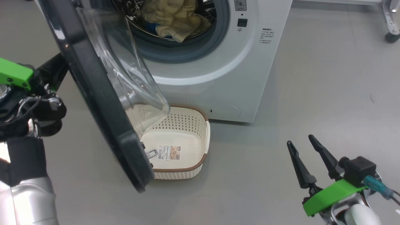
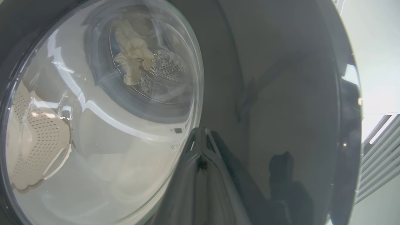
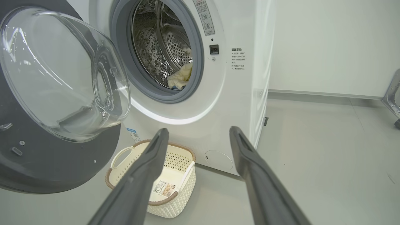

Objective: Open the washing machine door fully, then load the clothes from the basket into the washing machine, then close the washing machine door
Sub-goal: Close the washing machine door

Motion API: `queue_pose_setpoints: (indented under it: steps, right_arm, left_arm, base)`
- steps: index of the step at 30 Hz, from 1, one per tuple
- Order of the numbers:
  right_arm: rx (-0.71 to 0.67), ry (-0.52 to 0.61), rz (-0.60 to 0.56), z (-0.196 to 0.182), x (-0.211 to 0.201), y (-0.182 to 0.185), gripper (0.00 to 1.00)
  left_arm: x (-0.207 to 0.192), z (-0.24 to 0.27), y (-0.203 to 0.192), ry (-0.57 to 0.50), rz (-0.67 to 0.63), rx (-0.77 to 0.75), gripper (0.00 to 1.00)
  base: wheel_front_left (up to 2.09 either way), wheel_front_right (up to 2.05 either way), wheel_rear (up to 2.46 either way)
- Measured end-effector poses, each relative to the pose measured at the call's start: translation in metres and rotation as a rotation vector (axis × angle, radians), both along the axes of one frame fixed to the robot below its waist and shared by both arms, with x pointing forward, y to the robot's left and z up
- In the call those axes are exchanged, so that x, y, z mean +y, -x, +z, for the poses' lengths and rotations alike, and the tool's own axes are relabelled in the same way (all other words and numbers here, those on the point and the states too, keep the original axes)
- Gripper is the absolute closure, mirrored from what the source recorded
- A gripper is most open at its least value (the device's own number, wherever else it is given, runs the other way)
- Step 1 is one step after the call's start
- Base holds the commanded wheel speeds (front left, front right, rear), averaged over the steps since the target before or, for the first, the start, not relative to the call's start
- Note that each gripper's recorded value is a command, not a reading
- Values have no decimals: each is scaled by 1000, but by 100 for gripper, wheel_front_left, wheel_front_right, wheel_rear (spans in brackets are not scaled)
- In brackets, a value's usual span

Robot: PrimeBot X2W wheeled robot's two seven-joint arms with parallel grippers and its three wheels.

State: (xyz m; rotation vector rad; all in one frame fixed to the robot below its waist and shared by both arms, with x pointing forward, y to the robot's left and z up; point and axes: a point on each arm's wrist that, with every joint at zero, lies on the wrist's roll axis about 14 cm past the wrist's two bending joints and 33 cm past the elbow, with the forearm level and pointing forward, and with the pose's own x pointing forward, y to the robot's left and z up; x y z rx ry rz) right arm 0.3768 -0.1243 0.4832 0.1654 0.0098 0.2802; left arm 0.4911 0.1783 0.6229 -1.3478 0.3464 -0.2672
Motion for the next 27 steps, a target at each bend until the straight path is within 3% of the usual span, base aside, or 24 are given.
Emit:
queue_pose_setpoints:
  steps: [27]
  right_arm:
    - [-12, 1, -35, 5, -12, 12, 0]
  left_arm:
    - [-87, -1, -29, 71, -29, -65, 100]
  base:
    - [0, 0, 0]
